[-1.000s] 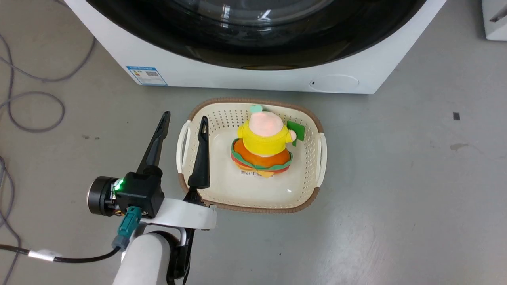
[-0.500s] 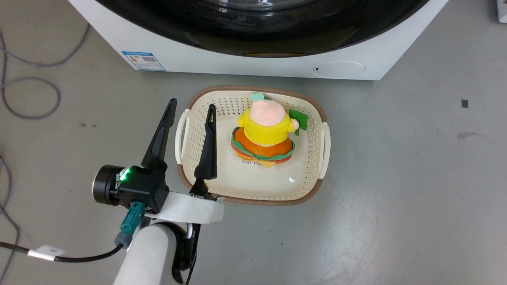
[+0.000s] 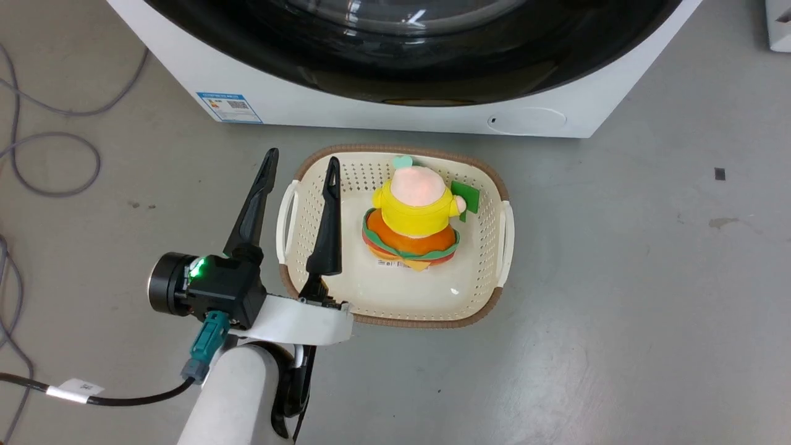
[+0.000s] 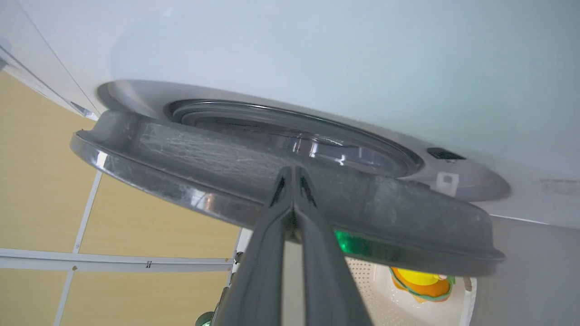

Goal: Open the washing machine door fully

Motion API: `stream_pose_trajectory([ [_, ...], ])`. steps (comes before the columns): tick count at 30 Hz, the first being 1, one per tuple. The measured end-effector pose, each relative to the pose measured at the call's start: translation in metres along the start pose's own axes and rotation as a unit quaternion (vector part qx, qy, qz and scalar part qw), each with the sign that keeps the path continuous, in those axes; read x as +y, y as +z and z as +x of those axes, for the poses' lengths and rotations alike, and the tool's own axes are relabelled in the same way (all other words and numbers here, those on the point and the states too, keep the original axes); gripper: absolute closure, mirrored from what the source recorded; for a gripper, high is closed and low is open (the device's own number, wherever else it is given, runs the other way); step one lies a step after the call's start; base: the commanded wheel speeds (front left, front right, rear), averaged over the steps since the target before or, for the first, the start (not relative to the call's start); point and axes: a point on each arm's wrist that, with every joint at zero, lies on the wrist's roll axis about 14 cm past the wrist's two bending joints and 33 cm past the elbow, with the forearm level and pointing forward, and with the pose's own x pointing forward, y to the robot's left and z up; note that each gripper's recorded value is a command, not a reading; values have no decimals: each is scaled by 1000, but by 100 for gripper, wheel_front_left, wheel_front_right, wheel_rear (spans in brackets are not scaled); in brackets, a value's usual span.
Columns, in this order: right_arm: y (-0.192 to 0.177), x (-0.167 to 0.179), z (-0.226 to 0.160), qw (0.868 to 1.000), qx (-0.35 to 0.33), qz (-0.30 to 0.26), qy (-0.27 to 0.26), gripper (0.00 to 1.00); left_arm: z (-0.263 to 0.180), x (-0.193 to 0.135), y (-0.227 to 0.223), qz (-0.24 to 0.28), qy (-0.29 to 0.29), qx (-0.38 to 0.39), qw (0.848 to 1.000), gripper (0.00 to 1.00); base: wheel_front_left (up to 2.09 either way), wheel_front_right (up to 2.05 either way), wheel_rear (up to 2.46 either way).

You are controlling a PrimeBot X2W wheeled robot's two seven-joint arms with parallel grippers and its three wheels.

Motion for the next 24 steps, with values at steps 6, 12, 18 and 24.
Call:
stream_pose_trajectory([
  [6, -8, -3, -5, 1000, 14, 6, -3, 100, 0, -2, 4, -1, -2, -4, 1000, 0, 0, 0, 0],
  [12, -12, -12, -5, 1000, 11, 16, -7, 100, 0, -3, 3, -2, -3, -3, 1000, 0, 0, 0, 0],
  [18, -15, -14, -6, 1000, 10, 20, -9, 100, 0, -3, 3, -1, -3, -3, 1000, 0, 0, 0, 0],
  [24, -26, -15, -11, 999, 27, 24, -12, 100, -2, -4, 8, 0, -4, -7, 1000, 0, 0, 0, 0],
])
